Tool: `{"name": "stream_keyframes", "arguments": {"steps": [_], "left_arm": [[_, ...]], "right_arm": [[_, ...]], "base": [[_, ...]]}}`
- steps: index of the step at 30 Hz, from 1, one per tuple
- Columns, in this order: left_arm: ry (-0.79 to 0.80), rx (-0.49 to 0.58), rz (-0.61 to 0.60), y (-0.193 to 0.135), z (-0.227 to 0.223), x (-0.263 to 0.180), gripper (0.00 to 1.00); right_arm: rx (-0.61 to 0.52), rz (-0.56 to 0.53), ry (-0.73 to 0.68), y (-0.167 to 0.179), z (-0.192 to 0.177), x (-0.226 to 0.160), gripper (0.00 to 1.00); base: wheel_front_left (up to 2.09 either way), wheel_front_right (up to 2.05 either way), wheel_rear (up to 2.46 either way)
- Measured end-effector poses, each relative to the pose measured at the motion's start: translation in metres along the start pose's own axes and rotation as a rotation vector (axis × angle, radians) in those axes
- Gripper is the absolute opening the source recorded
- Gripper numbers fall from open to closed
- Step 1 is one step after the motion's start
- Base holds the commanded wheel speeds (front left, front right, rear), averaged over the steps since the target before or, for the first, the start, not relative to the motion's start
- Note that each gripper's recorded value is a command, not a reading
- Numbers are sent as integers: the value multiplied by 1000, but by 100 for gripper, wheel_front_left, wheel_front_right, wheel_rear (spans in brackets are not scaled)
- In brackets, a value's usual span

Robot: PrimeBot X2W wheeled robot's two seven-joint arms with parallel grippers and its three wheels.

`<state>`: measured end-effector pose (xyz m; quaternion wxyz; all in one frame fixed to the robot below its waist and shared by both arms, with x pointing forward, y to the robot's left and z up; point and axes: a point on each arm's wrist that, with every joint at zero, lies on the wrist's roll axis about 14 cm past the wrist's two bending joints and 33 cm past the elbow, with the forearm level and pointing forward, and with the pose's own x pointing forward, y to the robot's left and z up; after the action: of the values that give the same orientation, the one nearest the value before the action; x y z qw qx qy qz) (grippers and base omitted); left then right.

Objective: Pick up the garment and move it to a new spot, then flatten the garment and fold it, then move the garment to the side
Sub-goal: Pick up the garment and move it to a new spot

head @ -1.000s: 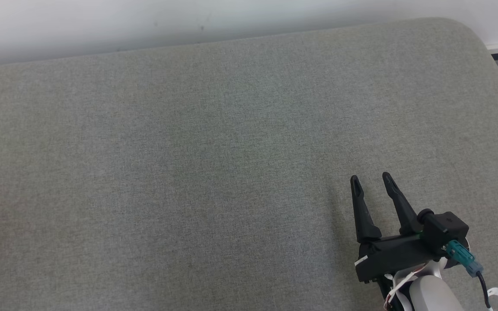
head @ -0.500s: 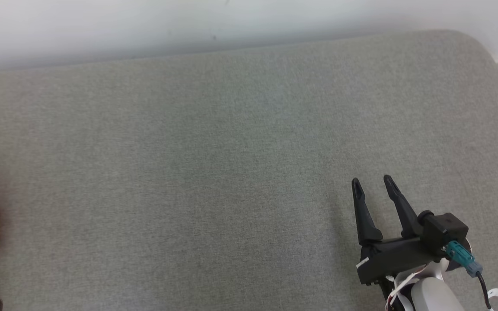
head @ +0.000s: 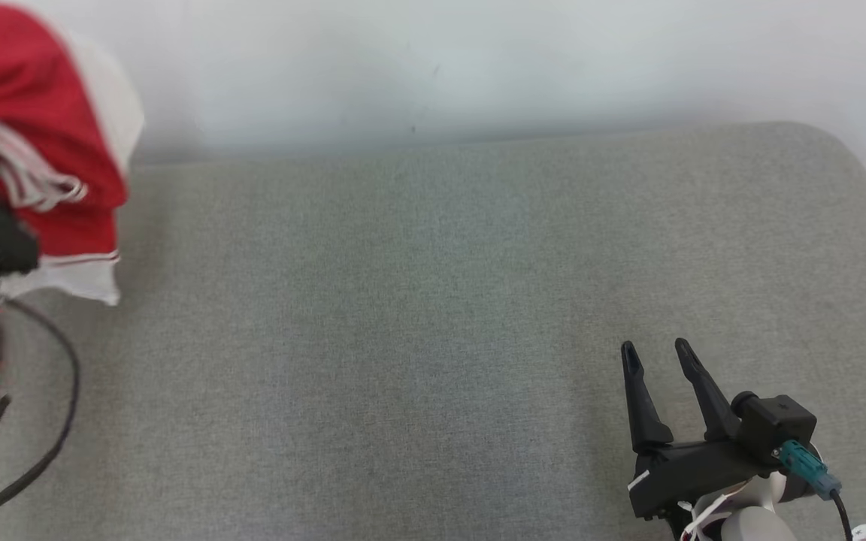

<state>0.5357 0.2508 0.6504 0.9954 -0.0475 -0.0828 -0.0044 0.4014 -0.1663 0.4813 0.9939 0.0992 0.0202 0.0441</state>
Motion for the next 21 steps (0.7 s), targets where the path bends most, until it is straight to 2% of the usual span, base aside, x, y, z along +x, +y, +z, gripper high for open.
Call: {"name": "stream_keyframes", "arguments": {"steps": [5, 6, 10, 15, 21], "left_arm": [[-112, -29, -140, -63, 44, 4, 0], [-133, -38, -209, -92, 54, 4, 0], [-158, -82, -344, -150, 64, 1, 0], [-137, -114, -480, -210, 58, -4, 0], [-51, -169, -626, -274, 24, -22, 0]], "right_arm": [[10, -19, -19, -5, 6, -6, 100], [12, -37, -19, -11, 6, -11, 100], [21, -83, -28, -26, 7, -21, 100], [29, -154, -43, -47, 9, -36, 100], [26, -247, -58, -75, 13, -58, 100]], "base": [[0, 0, 0], [0, 0, 0], [0, 0, 0], [0, 0, 0], [0, 0, 0]]}}
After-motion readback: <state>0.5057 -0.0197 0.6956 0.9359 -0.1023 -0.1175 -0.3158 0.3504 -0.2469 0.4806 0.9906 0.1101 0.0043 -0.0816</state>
